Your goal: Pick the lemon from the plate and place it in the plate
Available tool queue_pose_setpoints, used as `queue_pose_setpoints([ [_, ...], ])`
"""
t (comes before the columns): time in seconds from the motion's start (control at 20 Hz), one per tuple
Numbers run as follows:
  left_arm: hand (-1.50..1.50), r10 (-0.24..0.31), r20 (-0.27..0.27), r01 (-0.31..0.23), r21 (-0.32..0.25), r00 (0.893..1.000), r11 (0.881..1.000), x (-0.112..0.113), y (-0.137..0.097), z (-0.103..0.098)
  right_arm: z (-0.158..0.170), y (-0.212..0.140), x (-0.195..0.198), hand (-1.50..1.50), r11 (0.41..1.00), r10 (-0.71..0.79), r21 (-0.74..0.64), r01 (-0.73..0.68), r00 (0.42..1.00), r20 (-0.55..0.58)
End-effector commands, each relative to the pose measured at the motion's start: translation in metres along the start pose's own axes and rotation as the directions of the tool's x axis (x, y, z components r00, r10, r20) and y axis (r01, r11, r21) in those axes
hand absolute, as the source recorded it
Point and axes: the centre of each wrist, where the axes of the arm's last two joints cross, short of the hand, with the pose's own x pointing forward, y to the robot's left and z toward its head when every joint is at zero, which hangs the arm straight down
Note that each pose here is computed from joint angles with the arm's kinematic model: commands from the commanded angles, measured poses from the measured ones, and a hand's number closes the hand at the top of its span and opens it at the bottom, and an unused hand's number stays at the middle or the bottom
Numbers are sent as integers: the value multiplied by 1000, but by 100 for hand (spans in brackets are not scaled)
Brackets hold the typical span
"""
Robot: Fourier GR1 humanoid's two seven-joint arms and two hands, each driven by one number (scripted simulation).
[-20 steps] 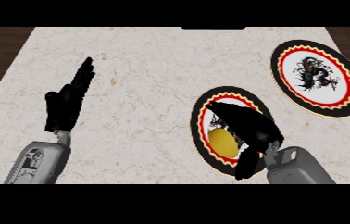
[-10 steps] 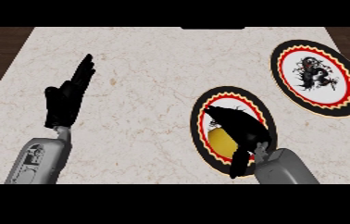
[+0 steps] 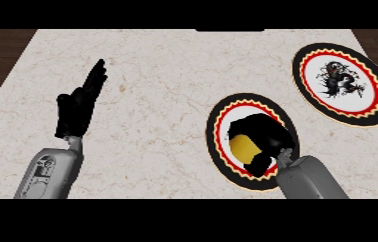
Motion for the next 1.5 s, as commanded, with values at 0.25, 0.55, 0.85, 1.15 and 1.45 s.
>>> queue_pose_setpoints([
  [0.25,0,-2,-27,3,41,1000,999,-2,8,10,80,-43,-148,150,987,-10,-160,-31,967,-254],
  [0.55,0,5,-2,-5,66,1000,998,-5,18,11,185,-118,-245,150,916,-117,-391,-88,874,-471],
  [0.85,0,-17,5,17,48,1000,999,2,15,5,242,-144,-281,150,696,-155,-710,-108,943,-295],
  [1.15,0,0,22,0,-18,1000,1000,12,-3,0,284,-154,-308,150,604,-92,-796,-24,991,-100],
  [1.45,0,7,20,-7,-34,1000,999,10,-4,6,270,-173,-315,150,648,-142,-753,116,989,30],
])
